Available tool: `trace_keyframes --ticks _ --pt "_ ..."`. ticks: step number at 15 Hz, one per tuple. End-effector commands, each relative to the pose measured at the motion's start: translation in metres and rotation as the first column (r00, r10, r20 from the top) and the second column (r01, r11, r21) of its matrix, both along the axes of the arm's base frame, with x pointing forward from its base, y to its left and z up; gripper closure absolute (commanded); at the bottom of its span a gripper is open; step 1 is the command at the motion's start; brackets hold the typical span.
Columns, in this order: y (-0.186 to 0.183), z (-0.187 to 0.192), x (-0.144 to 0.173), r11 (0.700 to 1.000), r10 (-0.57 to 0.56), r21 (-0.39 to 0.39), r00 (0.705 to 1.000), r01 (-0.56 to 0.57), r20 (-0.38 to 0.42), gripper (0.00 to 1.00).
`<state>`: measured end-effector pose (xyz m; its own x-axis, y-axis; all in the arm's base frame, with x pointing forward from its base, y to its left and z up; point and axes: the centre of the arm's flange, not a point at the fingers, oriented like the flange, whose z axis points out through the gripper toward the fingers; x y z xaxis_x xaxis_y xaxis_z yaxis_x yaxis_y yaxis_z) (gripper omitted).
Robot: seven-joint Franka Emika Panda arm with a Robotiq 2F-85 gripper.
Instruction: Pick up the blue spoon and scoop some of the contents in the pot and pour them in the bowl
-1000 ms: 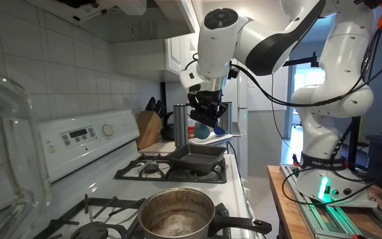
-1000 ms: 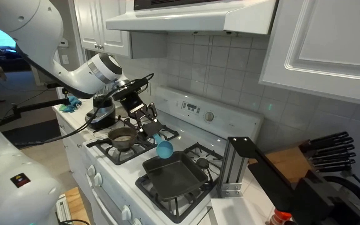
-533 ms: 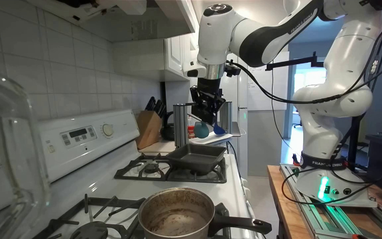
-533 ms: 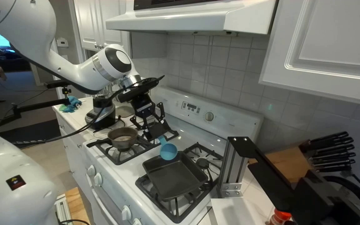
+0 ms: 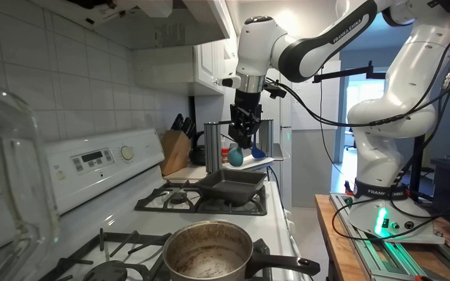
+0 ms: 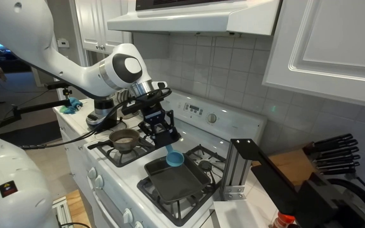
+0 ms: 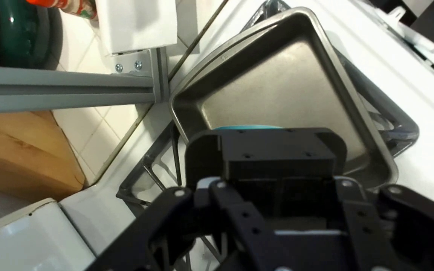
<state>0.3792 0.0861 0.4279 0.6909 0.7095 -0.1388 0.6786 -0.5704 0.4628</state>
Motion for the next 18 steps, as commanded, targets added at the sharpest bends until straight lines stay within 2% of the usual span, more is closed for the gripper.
trace_keyframes --ticks 1,5,9,14,17,18 --pt "-0.018 -0.010 -0.012 0.989 -0.103 0.116 0.988 0.090 0.118 0.78" --pt "-0.034 -0.022 -0.016 0.953 -0.239 0.238 0.950 0.189 0.201 0.78" --pt "-0.044 -0.034 -0.024 0.884 -0.387 0.368 0.894 0.290 0.226 0.78" --pt "-0.050 -0.027 -0.020 0.789 -0.535 0.517 0.785 0.332 0.312 0.78" --pt "-0.050 -0.025 -0.024 0.760 -0.556 0.563 0.773 0.323 0.306 0.78" --pt "-0.050 -0.025 -0.028 0.756 -0.552 0.561 0.788 0.336 0.273 0.78"
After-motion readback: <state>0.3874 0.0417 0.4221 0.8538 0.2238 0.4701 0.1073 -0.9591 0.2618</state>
